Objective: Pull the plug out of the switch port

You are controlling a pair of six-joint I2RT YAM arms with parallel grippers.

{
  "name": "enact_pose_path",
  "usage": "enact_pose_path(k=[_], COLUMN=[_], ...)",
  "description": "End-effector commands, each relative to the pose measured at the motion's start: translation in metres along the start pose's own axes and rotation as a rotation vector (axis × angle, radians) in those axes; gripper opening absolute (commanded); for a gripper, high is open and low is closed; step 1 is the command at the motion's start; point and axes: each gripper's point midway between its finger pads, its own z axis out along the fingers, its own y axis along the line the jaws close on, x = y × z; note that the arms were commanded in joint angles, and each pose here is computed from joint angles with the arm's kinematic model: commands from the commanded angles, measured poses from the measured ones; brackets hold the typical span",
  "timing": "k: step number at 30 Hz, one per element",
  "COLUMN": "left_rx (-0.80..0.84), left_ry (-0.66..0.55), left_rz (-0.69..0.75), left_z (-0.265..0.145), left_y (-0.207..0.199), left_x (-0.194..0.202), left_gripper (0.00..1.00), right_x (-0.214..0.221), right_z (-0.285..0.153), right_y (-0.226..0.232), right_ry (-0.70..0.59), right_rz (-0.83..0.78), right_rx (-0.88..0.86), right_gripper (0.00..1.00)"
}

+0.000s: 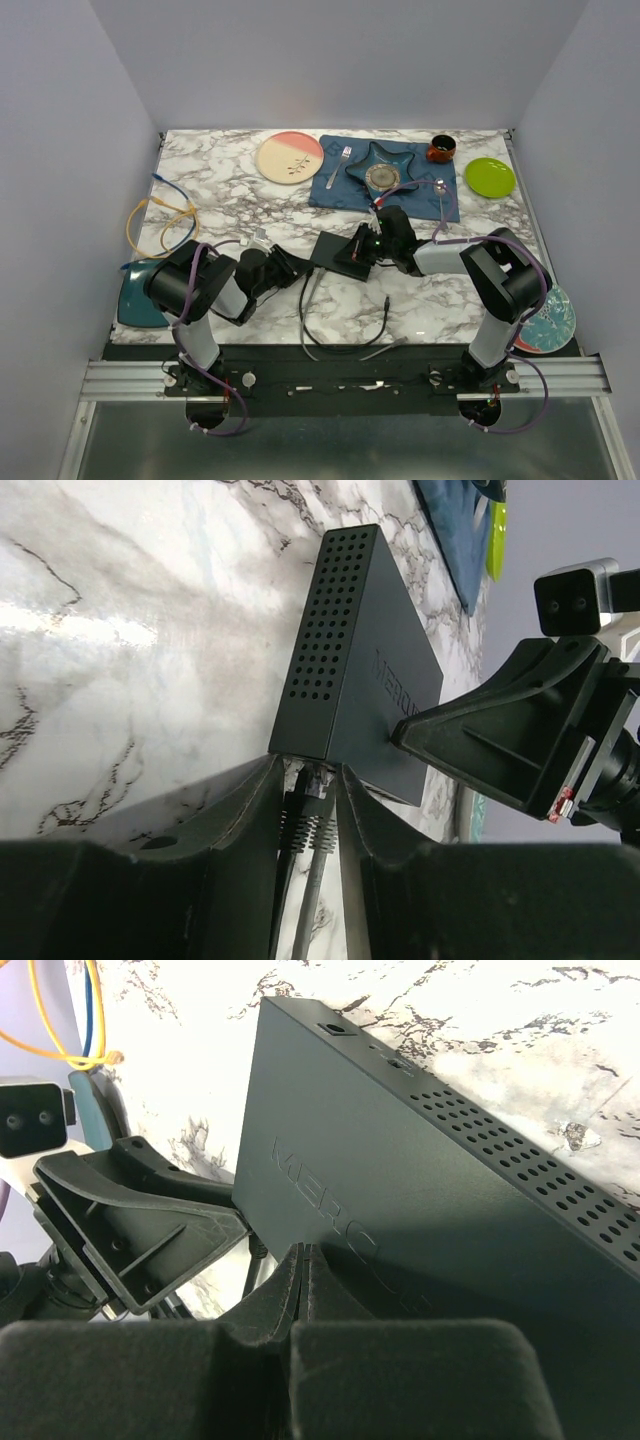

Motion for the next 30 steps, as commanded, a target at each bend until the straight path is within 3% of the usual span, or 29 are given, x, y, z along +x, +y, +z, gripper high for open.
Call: enact_pose_path(k=[1, 7, 17, 20, 24, 30], left_rx=[-0.165, -0.17, -0.173, -0.169, -0.161, -0.147], left_ry=[0.028, 0.029, 0.041, 0.047, 0.055, 0.059], left_rz=[0.008, 0.008, 0.007, 0.012, 0.016, 0.02], left_z=[-0.0053, -0.0052, -0.0078, -0.0056, -0.0034, -0.0059], left_y=[0.0472, 0.0486, 0.051, 0.0499, 0.0474, 0.0437], left_x=[0.014, 0.0149, 0.0188, 0.0197, 0.021, 0.0216], left_gripper=[0.31, 0.2, 0.27, 0.2, 0.0, 0.0], right_x=[0.0279, 0.0279, 0.0283, 0.0286, 0.0296, 0.0287], right_z=[0.0003, 0.0, 0.0007, 0.0009, 0.0008, 0.0002], right_y=[-0.0615, -0.0618, -0.0622, -0.0627, -0.0635, -0.0625], right_ry=[0.065, 0.064, 0.066, 0.067, 0.071, 0.068], right_rz=[0.033, 0.031, 0.033, 0.034, 0.036, 0.033], right_rx=[0.209, 0.21, 0.21, 0.211, 0.213, 0.212], right_gripper=[0.02, 0.02, 0.02, 0.02, 0.02, 0.02])
